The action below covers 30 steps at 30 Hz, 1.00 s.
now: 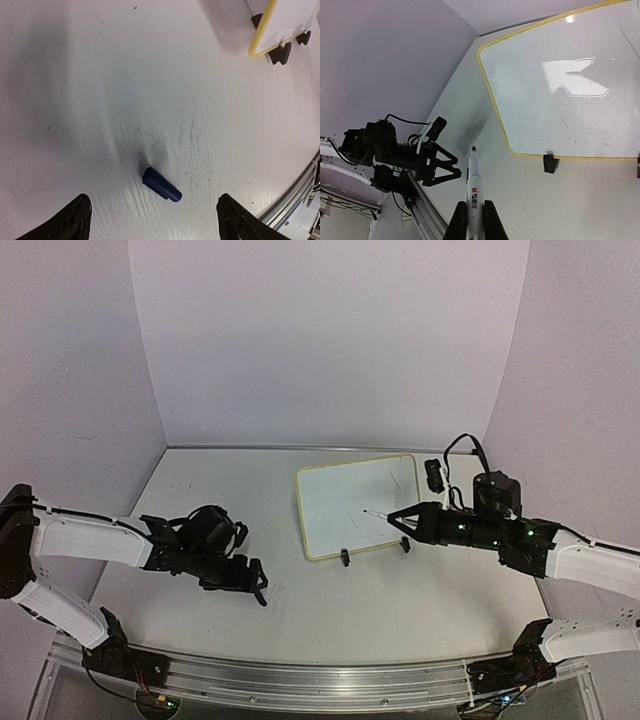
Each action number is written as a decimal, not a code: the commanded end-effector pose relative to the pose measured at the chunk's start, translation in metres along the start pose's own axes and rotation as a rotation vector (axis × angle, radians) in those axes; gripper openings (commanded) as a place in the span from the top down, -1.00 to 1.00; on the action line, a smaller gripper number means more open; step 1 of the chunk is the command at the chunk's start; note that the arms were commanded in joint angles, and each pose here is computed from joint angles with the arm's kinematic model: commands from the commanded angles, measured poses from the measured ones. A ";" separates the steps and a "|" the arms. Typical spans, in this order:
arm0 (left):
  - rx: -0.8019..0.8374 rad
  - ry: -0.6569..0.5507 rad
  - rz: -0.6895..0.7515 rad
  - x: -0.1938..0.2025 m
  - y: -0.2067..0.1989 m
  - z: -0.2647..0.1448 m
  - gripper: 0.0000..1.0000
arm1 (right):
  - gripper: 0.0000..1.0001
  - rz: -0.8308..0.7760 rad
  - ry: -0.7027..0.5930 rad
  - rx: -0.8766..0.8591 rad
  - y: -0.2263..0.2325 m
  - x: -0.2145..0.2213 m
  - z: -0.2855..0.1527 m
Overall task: Write a sentence on the whiteboard
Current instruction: Place the pen cap at the center of the board, then hold the whiteboard at the center of the board.
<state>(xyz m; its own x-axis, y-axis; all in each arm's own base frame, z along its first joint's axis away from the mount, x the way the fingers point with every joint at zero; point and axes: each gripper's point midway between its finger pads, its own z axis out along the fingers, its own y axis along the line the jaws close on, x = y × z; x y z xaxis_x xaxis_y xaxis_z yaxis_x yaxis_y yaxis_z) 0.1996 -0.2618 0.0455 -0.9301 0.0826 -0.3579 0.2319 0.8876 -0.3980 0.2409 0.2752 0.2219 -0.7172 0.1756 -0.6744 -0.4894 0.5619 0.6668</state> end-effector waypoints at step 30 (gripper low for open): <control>0.559 -0.107 0.407 -0.206 -0.101 -0.030 -0.31 | 1.00 -0.010 -0.074 -0.035 0.008 -0.033 0.049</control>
<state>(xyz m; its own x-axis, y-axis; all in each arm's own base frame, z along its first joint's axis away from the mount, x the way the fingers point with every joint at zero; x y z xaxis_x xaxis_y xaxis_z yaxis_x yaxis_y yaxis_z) 0.3432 -0.3404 0.1563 -0.7865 0.2785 -0.5512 0.6086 0.5009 -0.6154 0.2715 0.2977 0.1968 -0.7314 0.1812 -0.6574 -0.4420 0.6082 0.6594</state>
